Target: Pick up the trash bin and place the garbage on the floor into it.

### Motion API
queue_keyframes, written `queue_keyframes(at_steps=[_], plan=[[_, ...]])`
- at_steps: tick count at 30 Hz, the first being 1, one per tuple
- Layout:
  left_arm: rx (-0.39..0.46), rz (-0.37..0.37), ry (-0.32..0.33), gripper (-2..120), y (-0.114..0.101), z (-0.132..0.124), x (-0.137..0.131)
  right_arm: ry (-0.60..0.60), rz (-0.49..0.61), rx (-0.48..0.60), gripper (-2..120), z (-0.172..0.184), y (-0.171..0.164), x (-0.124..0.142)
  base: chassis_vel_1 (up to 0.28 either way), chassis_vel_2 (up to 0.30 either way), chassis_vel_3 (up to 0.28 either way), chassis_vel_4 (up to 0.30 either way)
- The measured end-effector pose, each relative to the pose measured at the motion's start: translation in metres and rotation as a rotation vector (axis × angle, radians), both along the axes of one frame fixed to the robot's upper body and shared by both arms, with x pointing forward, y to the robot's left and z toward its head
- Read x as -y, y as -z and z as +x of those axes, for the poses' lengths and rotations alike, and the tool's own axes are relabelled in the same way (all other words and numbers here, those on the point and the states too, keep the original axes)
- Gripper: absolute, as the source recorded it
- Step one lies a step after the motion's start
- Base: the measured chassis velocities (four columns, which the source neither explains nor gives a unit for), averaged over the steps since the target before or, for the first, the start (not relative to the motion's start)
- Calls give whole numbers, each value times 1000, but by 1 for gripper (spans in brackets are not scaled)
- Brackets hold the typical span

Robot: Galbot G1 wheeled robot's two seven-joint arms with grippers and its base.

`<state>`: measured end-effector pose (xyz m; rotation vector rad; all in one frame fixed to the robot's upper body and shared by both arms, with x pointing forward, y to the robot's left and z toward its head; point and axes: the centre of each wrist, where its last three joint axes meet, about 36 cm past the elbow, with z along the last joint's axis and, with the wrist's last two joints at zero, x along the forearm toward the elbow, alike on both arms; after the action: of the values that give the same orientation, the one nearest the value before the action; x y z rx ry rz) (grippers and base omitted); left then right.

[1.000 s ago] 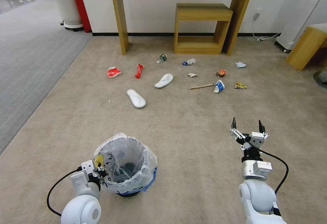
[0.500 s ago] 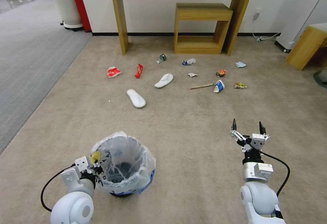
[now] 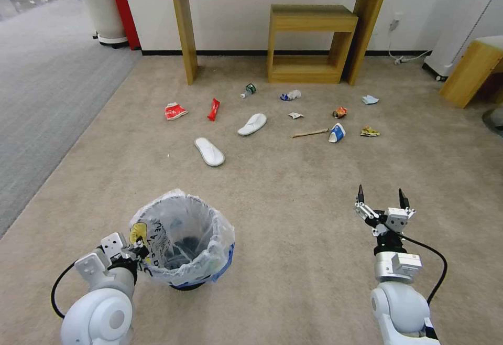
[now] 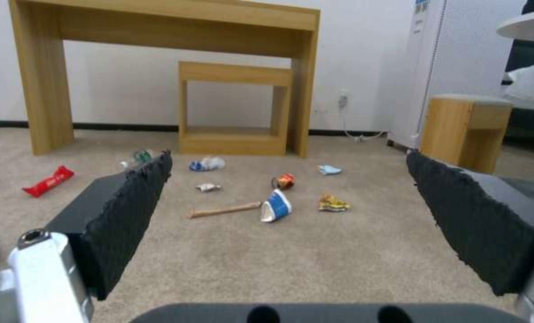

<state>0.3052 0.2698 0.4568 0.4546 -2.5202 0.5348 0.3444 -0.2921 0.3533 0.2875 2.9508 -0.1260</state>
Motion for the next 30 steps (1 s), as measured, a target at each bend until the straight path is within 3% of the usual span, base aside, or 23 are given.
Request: queue_keyframes(at_steps=[30], plan=[[-4, 1, -6, 3, 3, 1, -4, 16, 2, -3, 100, 1, -1, 0, 10, 13, -10, -10]])
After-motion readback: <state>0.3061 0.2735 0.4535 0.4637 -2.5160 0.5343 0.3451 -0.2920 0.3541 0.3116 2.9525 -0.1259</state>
